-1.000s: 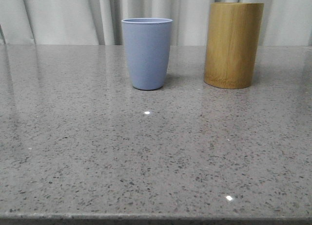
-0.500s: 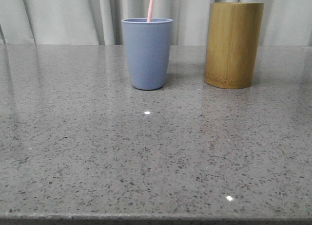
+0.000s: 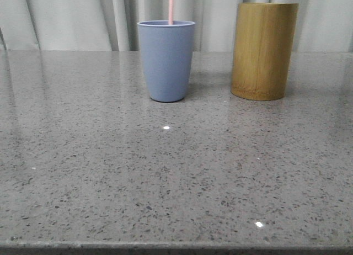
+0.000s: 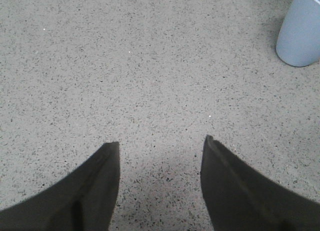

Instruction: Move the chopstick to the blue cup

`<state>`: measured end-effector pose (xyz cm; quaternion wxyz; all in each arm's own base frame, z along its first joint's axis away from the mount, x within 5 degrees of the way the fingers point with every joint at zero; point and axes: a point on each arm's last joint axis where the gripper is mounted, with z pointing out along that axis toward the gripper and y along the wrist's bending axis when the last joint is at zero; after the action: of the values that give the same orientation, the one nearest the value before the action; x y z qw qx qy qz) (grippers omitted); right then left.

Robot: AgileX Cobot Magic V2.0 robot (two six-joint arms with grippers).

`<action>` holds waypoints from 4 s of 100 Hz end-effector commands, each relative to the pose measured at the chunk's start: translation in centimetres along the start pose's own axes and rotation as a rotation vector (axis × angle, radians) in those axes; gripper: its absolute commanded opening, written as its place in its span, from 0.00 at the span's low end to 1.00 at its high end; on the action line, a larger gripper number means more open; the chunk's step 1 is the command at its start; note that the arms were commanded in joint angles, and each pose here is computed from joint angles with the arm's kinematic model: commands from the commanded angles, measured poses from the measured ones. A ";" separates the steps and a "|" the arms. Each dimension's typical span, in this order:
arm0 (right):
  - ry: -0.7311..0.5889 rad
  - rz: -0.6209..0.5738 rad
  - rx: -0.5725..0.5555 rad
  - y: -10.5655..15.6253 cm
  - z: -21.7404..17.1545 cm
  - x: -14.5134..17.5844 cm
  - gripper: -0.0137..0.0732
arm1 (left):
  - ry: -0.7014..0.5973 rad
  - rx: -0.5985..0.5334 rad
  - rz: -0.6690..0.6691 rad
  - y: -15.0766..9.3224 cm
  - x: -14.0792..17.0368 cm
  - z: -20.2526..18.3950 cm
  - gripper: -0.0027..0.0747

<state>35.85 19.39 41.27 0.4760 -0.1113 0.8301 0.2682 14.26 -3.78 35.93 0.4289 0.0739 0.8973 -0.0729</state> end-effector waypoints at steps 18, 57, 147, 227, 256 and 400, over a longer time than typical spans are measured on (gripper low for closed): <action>-0.118 -0.054 -0.015 1.4 -4.0 -2.5 0.46 | -0.107 0.007 -0.011 -0.1 -1.3 -0.8 0.51; -0.164 -0.135 0.069 0.7 -10.7 -1.9 0.46 | -0.214 -0.059 -0.054 0.7 -1.3 -2.7 0.51; -0.274 -0.070 0.271 -3.9 -24.4 12.4 0.08 | -0.270 -0.072 -0.046 0.9 -1.0 -4.3 0.10; -0.387 -0.099 0.249 -3.7 -28.6 20.4 0.04 | -0.338 -0.054 -0.039 1.4 5.4 -4.2 0.01; -0.401 -0.102 0.246 -3.6 -28.9 20.5 0.04 | -0.368 -0.054 -0.044 1.6 6.9 -5.2 0.01; -0.401 -0.102 0.246 -3.6 -28.9 20.5 0.04 | -0.637 -0.111 -0.132 2.5 14.2 -0.6 0.01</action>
<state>5.55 2.07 32.85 0.6173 -0.0443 0.7691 0.1595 5.24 -0.05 25.13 0.6356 -0.0360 0.7691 -0.0560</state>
